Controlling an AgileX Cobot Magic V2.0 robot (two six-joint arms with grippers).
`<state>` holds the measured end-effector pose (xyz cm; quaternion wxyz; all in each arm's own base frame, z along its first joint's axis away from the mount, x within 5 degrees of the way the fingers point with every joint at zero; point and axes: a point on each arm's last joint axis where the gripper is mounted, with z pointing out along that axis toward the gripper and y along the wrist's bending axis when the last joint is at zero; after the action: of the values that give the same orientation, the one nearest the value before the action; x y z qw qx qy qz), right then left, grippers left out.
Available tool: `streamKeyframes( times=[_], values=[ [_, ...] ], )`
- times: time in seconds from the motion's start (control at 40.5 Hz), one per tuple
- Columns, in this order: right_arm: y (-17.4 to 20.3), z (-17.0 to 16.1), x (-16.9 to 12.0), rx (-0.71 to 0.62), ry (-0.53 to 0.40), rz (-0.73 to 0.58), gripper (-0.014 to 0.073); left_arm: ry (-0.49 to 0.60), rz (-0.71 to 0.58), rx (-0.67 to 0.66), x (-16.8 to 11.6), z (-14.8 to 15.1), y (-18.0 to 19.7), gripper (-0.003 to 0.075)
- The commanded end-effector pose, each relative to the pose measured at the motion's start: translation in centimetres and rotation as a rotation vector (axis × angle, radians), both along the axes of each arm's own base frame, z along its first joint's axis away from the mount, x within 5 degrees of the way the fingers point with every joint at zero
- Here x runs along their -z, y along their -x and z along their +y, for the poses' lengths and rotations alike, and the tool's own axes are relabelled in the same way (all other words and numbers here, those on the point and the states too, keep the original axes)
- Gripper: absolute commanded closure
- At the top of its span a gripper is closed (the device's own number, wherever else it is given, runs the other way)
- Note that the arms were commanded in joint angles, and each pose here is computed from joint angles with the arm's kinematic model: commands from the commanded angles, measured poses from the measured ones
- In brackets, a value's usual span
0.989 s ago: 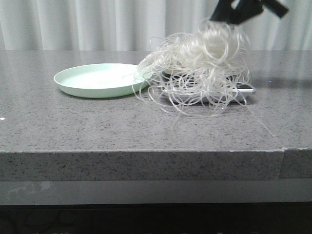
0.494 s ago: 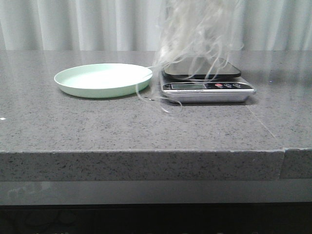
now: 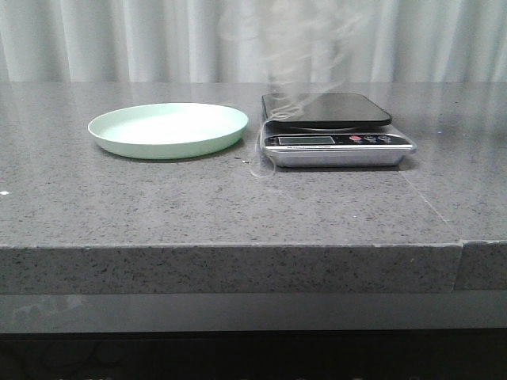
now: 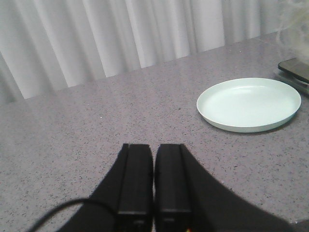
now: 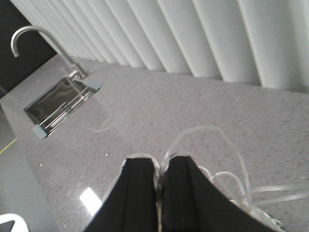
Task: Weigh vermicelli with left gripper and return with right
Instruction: 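Lift the vermicelli with the right gripper and carry it over the plate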
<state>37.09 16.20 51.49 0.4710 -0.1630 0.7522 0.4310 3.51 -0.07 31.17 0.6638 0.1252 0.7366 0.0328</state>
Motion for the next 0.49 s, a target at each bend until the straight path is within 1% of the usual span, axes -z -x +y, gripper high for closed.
streamKeyframes(
  times=[0.0,0.173,0.371,0.47],
  values=[
    [1.4,0.9,-2.5,-0.007,-0.117,-0.093,0.0443,0.04,-0.089,0.015,-1.5,-0.1,0.1,0.0583],
    [-0.3,3.4,-0.1,-0.029,-0.11,-0.066,0.0443,0.043,-0.088,0.016,-1.5,-0.2,0.1,0.0583],
    [-3.0,4.8,3.2,-0.031,-0.088,0.005,0.0443,0.047,-0.087,0.018,-1.5,-0.2,0.1,0.0583],
    [-4.2,5.3,5.2,-0.043,-0.058,0.055,0.0442,0.057,-0.085,0.022,-1.4,-0.2,0.1,0.0583]
  ],
)
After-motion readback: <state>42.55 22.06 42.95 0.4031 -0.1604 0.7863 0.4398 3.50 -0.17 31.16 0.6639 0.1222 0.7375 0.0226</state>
